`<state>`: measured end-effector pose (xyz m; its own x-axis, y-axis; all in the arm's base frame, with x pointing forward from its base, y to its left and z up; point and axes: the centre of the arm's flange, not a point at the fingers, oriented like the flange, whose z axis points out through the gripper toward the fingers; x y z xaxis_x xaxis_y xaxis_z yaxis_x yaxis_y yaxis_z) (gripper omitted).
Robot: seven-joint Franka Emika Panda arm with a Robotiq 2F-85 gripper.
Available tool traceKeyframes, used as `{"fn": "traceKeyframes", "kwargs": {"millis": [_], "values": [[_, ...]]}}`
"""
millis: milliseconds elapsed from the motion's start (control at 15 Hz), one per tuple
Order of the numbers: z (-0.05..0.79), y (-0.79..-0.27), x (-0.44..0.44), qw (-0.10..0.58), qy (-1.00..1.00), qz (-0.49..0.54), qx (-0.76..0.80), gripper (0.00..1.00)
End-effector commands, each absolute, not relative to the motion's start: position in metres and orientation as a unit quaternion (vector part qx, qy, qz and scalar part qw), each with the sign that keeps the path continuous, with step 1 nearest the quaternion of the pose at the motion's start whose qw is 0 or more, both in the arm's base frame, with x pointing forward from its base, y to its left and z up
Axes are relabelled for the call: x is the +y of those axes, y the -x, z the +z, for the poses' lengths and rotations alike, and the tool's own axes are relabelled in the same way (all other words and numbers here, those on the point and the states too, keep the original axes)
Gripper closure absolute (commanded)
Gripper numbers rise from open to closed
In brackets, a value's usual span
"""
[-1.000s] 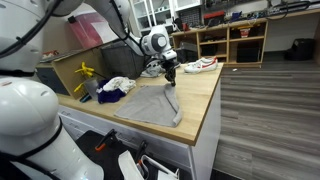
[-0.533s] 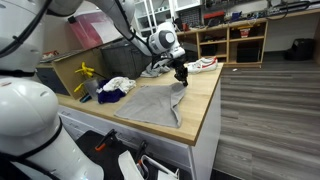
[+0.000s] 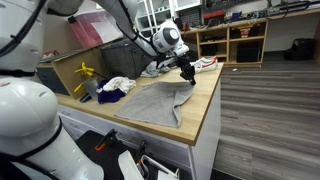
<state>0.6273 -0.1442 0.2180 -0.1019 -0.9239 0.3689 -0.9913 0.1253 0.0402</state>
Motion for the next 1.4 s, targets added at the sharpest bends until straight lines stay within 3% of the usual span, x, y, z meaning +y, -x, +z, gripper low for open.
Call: {"fn": "traceKeyframes", "kwargs": {"millis": [0,400,467,600,1133,1333], "values": [[0.227,-0.642,-0.137,0.166,-0.659,0.126,-0.723,0.98],[0.236,-0.671,-0.111,0.137,-0.729,0.12,-0.66,0.98],[0.239,-0.673,-0.106,0.136,-0.738,0.121,-0.649,0.68],[0.243,-0.672,-0.099,0.135,-0.748,0.126,-0.637,0.63],[0.253,-0.654,-0.091,0.123,-0.763,0.111,-0.625,0.01],[0.245,-0.634,-0.08,0.125,-0.777,0.079,-0.612,0.0]]}}
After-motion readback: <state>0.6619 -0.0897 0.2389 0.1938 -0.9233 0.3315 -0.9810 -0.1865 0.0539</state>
